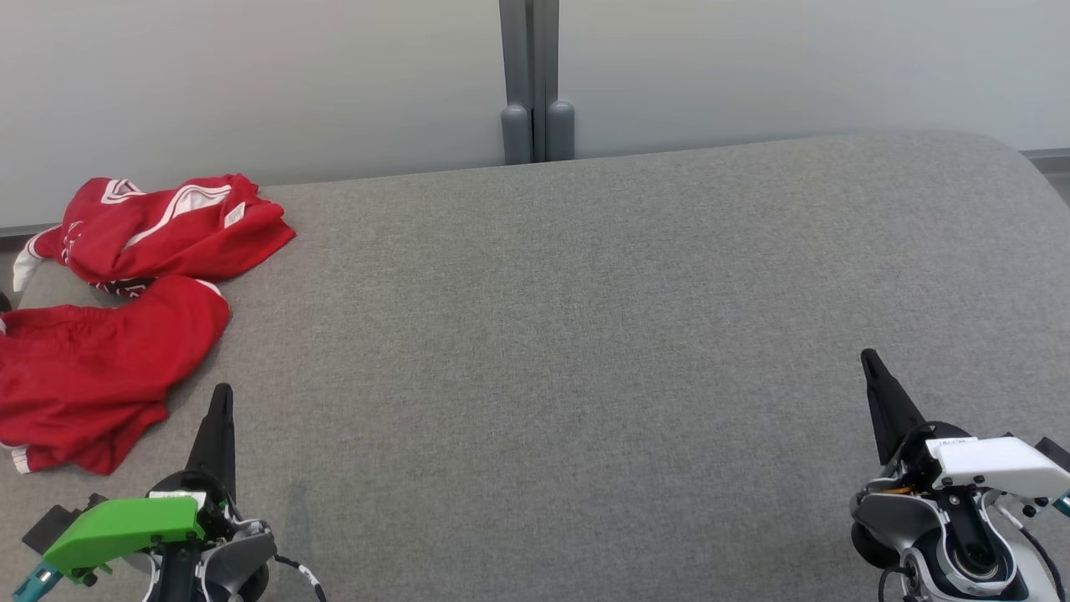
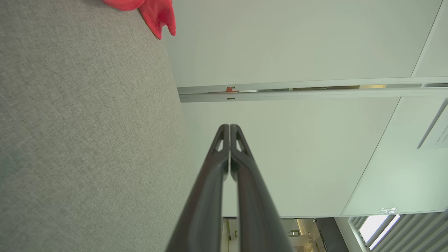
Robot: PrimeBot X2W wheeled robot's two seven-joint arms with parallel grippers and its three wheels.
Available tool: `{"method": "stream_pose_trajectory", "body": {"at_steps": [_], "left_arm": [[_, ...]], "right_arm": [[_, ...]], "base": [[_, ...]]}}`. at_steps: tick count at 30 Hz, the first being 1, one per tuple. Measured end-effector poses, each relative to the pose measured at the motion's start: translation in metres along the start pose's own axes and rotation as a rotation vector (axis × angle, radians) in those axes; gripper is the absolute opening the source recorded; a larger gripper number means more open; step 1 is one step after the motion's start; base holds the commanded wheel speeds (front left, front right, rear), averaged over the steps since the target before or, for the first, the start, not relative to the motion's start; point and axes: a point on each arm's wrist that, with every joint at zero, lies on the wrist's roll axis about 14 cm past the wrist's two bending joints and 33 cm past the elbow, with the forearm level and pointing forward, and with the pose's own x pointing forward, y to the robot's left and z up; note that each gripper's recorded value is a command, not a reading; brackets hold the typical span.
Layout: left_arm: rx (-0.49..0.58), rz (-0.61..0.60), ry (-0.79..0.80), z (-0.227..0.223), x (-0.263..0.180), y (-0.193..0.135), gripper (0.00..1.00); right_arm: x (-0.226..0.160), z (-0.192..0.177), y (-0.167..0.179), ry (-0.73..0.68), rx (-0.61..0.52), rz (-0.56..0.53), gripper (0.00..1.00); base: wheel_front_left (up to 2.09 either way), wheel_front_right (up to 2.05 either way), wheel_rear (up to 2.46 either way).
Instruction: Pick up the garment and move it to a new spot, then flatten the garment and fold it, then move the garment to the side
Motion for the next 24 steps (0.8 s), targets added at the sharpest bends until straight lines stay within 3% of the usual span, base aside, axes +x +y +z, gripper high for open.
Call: {"method": "stream_pose_trajectory", "body": {"at_steps": [24], "left_arm": [[0.0,0.0,0.0,0.0,0.0,0.0,0.0]], "right_arm": [[0.0,0.0,0.0,0.0,0.0,0.0,0.0]], "base": [[0.0,0.0,0.0]]}}
